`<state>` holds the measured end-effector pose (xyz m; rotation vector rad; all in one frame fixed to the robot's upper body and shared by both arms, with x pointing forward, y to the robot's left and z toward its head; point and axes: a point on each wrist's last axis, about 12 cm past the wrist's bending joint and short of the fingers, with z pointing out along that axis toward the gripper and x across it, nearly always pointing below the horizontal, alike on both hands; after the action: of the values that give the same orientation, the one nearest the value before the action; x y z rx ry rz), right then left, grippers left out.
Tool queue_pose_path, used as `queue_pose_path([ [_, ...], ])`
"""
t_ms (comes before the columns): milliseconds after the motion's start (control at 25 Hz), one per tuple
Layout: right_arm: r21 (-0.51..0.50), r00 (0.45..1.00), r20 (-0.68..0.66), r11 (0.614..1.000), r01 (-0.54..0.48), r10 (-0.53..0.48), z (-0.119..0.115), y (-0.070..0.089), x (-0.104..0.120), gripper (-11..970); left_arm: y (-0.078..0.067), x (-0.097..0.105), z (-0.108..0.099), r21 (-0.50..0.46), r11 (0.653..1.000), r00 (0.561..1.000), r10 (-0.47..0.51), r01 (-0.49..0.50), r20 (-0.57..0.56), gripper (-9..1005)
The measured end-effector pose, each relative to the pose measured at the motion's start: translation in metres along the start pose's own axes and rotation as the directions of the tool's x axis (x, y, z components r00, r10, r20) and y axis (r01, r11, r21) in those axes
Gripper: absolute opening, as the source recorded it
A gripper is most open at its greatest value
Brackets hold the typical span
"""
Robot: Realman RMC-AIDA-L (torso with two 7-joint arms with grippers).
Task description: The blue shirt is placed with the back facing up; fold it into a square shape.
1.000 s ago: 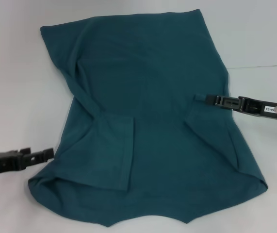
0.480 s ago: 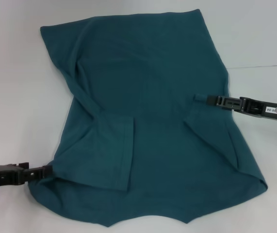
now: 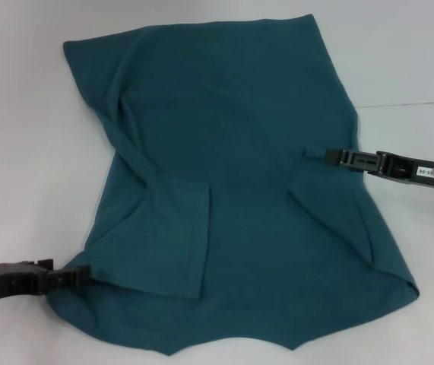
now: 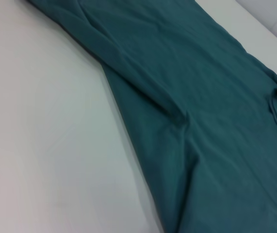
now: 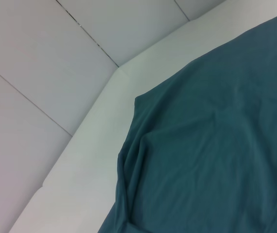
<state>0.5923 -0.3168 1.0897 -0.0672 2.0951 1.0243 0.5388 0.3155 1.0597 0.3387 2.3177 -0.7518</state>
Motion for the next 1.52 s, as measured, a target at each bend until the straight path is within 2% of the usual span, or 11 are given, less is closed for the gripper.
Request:
queue_pose_path([
  [320, -0.001, 1.0, 0.002, 1.0, 0.003, -0.003, 0.001, 0.001, -0.002, 931, -0.008, 0.002, 0.005, 0.05, 0.998, 0.997, 0.043, -0.04, -0.066, 906],
  [600, 0.001, 1.0, 0.004, 1.0, 0.003, -0.003, 0.001, 0.001, -0.002, 931, -0.024, -0.006, 0.004, 0.183, 0.98, 0.99, 0.099, -0.079, -0.103, 907],
  [880, 0.006, 1.0, 0.008, 1.0, 0.001, -0.002, 0.001, 0.0, -0.002, 931, -0.034, -0.015, 0.001, 0.26, 0.96, 0.984, 0.138, -0.105, -0.111, 898],
  [1040, 0.016, 1.0, 0.014, 1.0, -0.005, 0.005, 0.0, -0.002, -0.001, 931, -0.032, -0.016, 0.0, 0.253, 0.961, 0.983, 0.144, -0.111, -0.115, 891],
  [1320, 0.019, 1.0, 0.015, 1.0, -0.007, 0.007, 0.0, -0.003, -0.001, 931, -0.02, -0.012, 0.0, 0.164, 0.981, 0.986, 0.126, -0.108, -0.106, 880],
  [1520, 0.017, 1.0, 0.015, 1.0, -0.007, 0.007, 0.001, -0.002, -0.002, 931, -0.019, -0.01, 0.0, 0.159, 0.981, 0.986, 0.129, -0.112, -0.105, 872],
])
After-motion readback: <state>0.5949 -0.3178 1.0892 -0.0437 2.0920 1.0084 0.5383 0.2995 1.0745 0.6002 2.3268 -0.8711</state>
